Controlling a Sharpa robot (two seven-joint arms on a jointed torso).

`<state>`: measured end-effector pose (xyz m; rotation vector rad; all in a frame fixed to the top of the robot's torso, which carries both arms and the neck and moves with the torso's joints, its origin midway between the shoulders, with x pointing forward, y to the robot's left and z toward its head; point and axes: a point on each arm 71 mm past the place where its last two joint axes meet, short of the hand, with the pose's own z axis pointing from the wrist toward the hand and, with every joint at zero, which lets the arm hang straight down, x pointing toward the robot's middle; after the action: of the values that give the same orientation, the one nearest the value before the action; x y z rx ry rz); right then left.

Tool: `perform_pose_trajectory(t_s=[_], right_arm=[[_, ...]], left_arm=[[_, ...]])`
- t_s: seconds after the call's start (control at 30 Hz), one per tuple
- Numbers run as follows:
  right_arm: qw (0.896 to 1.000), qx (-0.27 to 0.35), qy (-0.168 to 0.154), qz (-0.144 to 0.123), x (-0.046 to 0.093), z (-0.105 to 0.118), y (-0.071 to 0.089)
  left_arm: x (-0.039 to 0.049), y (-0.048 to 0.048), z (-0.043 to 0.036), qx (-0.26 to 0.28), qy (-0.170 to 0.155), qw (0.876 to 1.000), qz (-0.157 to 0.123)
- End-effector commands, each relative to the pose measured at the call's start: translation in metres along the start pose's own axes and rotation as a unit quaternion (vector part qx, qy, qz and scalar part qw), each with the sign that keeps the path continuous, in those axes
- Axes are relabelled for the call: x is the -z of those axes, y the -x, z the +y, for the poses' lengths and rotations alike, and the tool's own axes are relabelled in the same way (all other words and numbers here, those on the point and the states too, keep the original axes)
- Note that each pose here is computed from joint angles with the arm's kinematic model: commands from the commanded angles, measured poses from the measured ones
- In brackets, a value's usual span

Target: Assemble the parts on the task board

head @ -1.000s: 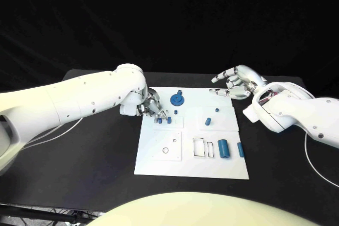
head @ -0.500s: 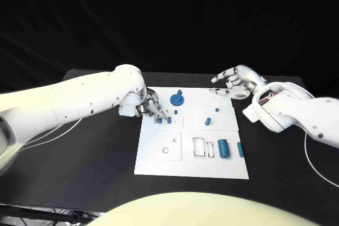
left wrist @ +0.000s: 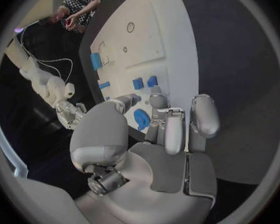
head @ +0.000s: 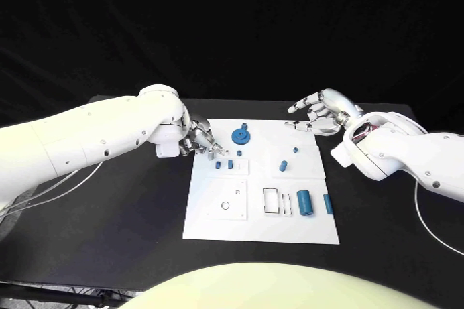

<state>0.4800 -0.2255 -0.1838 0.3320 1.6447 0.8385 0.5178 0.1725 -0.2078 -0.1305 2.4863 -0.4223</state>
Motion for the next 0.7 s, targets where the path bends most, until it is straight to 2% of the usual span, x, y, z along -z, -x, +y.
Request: perform_pose_trajectory(t_s=[0.03,0.2,0.3,0.37,0.47,0.53,0.7], right_arm=[[1.0,0.002,0.007,0.001,0.0,0.0,0.0],[1.0,0.003,0.006,-0.005,0.0,-0.002,0.002],[1.0,0.003,0.005,-0.009,-0.001,-0.004,0.003],[1.0,0.003,0.005,-0.011,-0.001,-0.005,0.004],[1.0,0.003,0.006,-0.015,-0.001,-0.005,0.005],[1.0,0.003,0.009,-0.02,-0.001,-0.005,0.006],[0.999,0.007,0.018,-0.029,-0.002,-0.004,0.007]], left_arm=[[0.0083,0.009,-0.008,0.078,-0.061,0.992,-0.073],[0.0216,0.016,-0.0188,0.106,-0.151,0.971,-0.154],[0.0251,0.0135,-0.0257,0.094,-0.204,0.954,-0.199],[0.0254,0.0104,-0.0291,0.077,-0.227,0.946,-0.219],[0.0223,0.0009,-0.0351,0.026,-0.262,0.933,-0.247],[0.0183,-0.0054,-0.0382,-0.006,-0.275,0.927,-0.255],[0.0064,-0.0157,-0.0437,-0.073,-0.285,0.919,-0.262]])
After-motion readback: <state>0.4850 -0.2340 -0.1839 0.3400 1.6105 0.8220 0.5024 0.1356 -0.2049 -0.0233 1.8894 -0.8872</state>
